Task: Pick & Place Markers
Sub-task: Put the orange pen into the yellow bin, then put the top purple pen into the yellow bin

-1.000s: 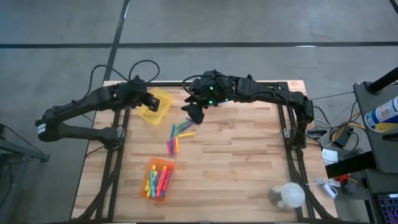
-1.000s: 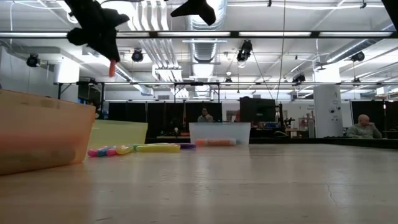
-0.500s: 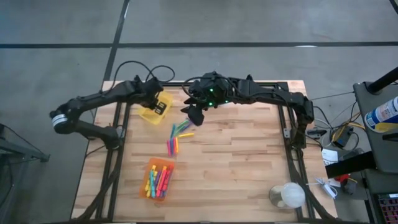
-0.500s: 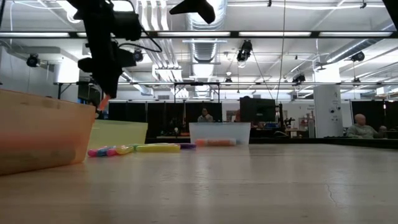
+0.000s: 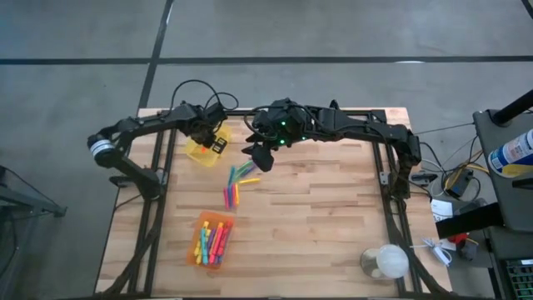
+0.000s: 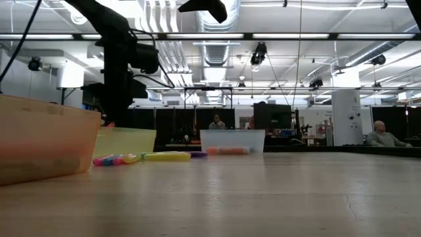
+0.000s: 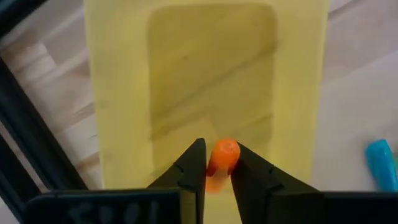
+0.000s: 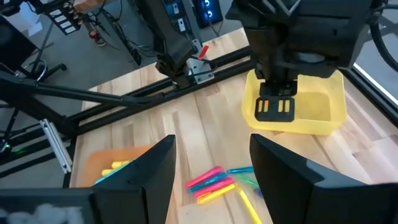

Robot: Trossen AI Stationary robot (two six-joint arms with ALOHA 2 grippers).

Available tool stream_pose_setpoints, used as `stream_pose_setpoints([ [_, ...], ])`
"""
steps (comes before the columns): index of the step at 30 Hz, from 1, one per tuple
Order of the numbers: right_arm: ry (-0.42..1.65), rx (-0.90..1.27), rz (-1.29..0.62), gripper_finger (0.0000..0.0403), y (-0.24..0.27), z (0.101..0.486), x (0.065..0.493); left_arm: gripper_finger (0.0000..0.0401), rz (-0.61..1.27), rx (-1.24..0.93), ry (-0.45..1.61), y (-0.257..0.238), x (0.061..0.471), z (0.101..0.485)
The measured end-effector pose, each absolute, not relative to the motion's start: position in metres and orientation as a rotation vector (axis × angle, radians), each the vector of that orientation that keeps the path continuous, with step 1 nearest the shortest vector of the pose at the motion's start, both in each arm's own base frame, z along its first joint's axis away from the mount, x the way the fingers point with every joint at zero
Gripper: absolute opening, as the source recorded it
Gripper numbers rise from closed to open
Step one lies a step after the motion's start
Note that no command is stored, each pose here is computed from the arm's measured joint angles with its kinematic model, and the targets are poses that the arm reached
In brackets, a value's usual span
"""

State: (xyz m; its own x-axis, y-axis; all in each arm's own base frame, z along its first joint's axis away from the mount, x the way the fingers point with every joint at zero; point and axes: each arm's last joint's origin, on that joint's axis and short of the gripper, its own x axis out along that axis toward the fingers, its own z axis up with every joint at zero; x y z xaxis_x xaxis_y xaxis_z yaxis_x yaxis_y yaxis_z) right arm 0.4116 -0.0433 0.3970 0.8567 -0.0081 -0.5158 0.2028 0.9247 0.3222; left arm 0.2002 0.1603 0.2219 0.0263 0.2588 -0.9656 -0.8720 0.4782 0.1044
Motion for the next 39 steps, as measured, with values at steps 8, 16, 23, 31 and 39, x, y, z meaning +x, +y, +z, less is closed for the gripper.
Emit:
stream_pose_setpoints([
  [8, 0.532, 0.377, -0.118, 0.0201, -0.044, 0.397, 0.412, 0.0095, 0.956, -0.629, 1.254, 0.161, 0.200, 0.221],
  [16, 0.547, 0.319, -0.129, 0.0201, -0.044, 0.393, 0.412, 0.0096, 0.930, -0.659, 1.168, 0.154, 0.194, 0.238],
  [23, 0.579, 0.307, -0.160, 0.0201, -0.045, 0.380, 0.413, 0.0096, 0.873, -0.698, 1.008, 0.143, 0.183, 0.265],
  [31, 0.656, 0.402, -0.202, 0.0201, -0.045, 0.347, 0.415, 0.0096, 0.787, -0.749, 0.795, 0.122, 0.161, 0.301],
  [39, 0.677, 0.406, -0.214, 0.0201, -0.049, 0.319, 0.417, 0.0096, 0.612, -0.848, 0.608, 0.103, 0.145, 0.327],
])
